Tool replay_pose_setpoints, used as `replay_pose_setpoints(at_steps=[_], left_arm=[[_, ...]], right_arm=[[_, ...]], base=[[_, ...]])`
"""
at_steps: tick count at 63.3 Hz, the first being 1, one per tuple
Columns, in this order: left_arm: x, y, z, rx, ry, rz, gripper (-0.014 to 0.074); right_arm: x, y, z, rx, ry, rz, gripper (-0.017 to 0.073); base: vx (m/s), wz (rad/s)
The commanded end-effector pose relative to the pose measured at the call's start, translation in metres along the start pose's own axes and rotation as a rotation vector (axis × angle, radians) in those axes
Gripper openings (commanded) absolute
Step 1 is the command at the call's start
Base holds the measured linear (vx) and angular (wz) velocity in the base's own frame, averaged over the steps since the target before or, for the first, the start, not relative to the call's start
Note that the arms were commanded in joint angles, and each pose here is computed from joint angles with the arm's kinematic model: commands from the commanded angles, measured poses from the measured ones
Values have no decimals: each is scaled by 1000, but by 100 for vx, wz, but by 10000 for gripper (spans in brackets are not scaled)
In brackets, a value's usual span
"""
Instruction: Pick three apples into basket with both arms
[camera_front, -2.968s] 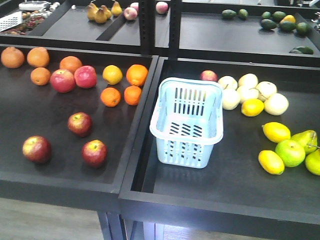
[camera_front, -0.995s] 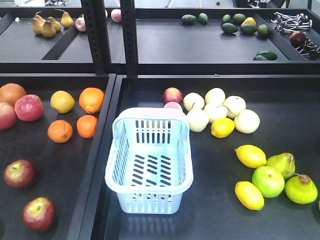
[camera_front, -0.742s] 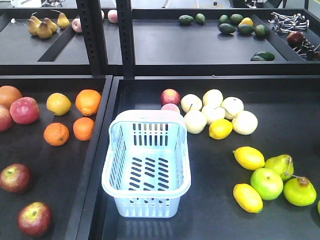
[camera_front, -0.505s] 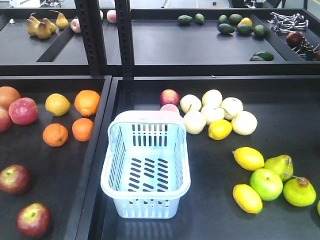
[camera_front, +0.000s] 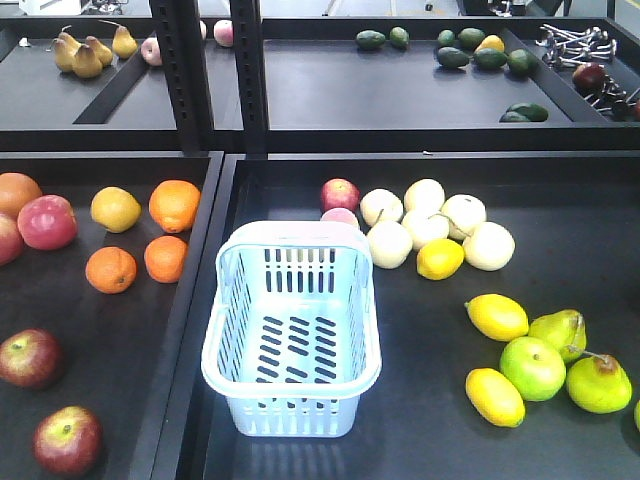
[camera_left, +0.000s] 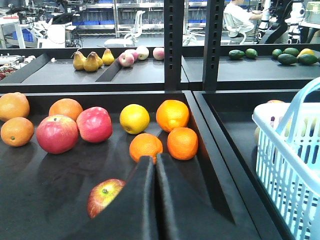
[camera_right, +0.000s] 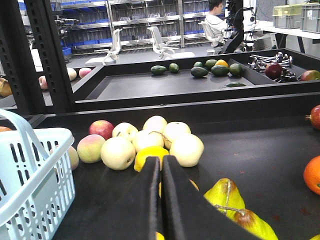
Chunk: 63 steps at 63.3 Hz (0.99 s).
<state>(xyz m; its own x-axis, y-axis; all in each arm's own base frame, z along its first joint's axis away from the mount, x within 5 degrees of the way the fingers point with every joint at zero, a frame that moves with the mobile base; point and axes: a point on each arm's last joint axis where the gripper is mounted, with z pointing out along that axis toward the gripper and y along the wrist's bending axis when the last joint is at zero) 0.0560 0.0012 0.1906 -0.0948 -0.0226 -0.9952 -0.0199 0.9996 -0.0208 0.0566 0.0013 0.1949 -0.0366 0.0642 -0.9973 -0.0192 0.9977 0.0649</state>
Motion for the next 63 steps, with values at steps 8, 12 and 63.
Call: replay_pose_setpoints(at_steps=[8,12,63], left_arm=[[-4,0,-1,4,-77,-3,-6],[-4,0,-1,4,-77,-3,-6],[-15,0,-2,69,-190,-698,-6]], right_arm=[[-2,-1,0,6,-66,-19,-4],[-2,-1,0,6,-66,-19,-4],[-2,-1,0,6,-66,-19,-4]], base=[[0,0],[0,0],[0,0]])
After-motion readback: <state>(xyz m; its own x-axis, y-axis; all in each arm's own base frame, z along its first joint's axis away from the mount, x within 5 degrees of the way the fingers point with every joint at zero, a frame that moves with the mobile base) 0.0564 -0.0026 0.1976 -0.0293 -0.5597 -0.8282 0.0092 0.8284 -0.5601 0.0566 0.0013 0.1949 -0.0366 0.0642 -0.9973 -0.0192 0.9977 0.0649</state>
